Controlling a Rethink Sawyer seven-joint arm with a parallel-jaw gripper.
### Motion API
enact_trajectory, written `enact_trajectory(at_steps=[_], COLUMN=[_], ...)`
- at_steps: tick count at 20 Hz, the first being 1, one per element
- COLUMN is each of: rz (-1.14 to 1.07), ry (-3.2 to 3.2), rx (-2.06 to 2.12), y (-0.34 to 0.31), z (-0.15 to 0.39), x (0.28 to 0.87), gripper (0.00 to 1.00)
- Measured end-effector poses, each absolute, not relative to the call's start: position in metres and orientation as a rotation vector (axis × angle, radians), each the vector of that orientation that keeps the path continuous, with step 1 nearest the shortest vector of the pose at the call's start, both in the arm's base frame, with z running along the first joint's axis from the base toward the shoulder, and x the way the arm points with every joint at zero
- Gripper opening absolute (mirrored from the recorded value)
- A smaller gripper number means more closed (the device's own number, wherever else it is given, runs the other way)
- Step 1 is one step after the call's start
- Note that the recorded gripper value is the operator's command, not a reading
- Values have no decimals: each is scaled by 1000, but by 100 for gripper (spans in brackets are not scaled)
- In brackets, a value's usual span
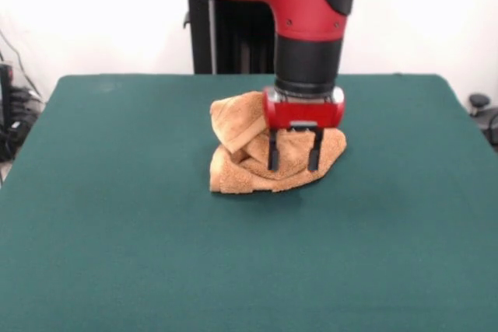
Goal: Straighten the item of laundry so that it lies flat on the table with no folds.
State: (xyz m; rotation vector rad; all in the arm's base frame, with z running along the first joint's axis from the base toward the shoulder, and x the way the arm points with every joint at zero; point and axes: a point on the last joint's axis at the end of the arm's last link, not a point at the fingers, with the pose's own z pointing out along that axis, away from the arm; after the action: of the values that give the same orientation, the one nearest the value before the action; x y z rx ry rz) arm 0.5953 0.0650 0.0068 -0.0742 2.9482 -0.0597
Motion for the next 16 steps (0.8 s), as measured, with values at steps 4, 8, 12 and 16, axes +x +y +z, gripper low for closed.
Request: enact_trajectory(at_steps=[4,8,12,16], rz=[-65,-68,-69,-72], ry=[2969,2989,2996,2999], rx=[-58,-47,-29,-33], y=[59,55,49,47], z=[37,52,59,57], x=[585,577,573,572], gripper=[100,100,100,100])
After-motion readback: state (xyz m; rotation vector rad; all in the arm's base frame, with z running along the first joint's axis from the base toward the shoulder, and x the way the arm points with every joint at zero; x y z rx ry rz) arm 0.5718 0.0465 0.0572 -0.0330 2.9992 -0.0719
